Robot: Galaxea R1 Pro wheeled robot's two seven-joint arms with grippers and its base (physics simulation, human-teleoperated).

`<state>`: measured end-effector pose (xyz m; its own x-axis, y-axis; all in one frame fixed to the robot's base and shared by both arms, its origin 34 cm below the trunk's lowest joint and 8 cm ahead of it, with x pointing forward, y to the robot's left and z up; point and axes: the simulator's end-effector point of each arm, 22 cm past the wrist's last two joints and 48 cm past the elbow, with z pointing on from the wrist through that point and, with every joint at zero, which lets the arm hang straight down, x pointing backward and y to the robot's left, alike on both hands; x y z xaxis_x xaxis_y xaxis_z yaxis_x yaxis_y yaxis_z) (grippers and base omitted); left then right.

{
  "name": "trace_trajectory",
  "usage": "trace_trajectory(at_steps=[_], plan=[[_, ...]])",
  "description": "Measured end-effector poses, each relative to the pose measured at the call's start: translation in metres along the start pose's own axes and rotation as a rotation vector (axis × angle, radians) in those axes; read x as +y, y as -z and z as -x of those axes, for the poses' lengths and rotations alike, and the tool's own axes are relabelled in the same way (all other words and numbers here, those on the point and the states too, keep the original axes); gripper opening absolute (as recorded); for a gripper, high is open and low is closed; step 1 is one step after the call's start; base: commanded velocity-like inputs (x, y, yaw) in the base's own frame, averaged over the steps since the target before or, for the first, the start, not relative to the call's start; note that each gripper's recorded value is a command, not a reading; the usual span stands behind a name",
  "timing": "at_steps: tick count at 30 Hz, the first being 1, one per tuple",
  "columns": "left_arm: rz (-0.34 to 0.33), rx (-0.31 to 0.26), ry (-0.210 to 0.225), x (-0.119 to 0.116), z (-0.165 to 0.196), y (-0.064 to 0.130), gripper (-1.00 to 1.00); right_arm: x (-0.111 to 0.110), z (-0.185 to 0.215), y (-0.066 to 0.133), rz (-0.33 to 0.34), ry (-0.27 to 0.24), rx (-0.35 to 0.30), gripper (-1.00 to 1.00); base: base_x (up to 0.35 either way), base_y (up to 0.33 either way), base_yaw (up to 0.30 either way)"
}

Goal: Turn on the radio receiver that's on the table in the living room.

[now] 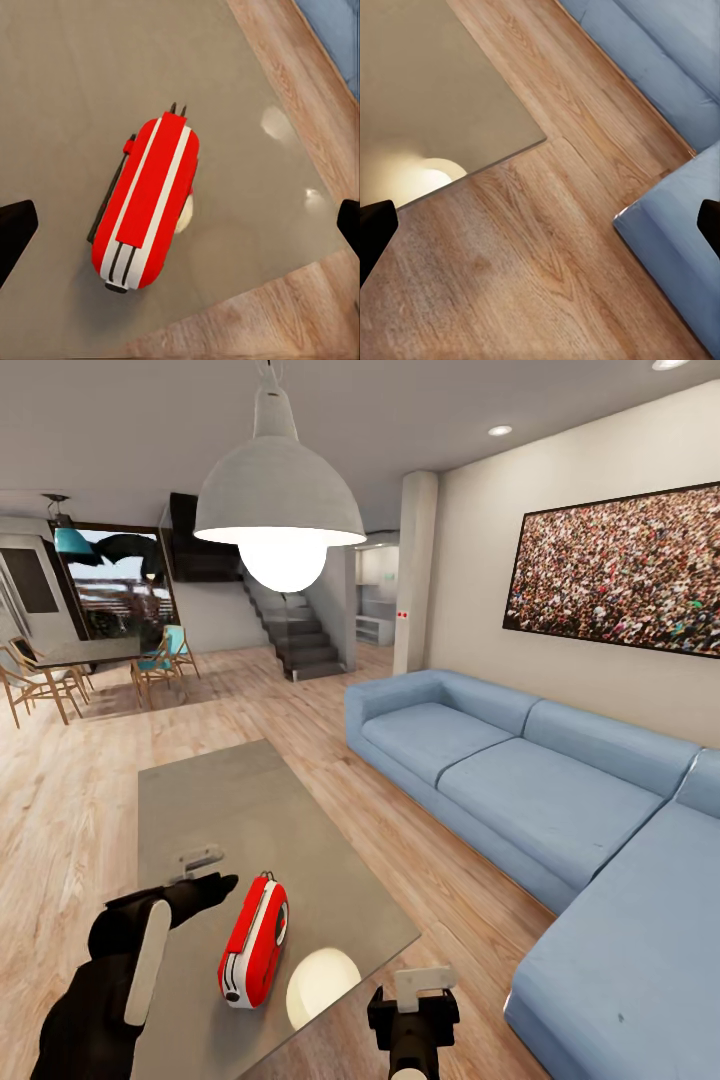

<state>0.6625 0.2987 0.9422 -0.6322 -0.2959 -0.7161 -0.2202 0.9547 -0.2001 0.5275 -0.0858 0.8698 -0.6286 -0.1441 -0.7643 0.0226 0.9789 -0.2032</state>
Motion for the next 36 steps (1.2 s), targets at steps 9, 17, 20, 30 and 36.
trace_trajectory(at_steps=[9,17,20,30,36], plan=[[-0.021,0.016,-0.033,-0.017,0.005,-0.003,1.00,0.000,0.000,0.000,0.000,0.000,0.000,1.00,0.000,0.000,0.000],[-0.028,0.091,-0.031,-0.026,0.006,-0.031,1.00,0.000,0.000,0.000,0.000,0.001,0.001,1.00,0.000,0.000,0.000],[-0.034,0.086,-0.030,-0.031,0.019,-0.035,1.00,0.000,0.000,0.000,0.000,0.001,0.001,1.00,0.000,0.000,0.000],[-0.042,0.157,-0.027,-0.042,0.023,-0.059,1.00,0.000,-0.001,0.000,0.000,0.001,0.001,1.00,0.000,0.000,0.000],[-0.030,0.171,0.020,-0.029,0.022,-0.062,1.00,0.001,-0.003,-0.001,0.000,0.006,0.006,1.00,0.000,0.000,0.000]])
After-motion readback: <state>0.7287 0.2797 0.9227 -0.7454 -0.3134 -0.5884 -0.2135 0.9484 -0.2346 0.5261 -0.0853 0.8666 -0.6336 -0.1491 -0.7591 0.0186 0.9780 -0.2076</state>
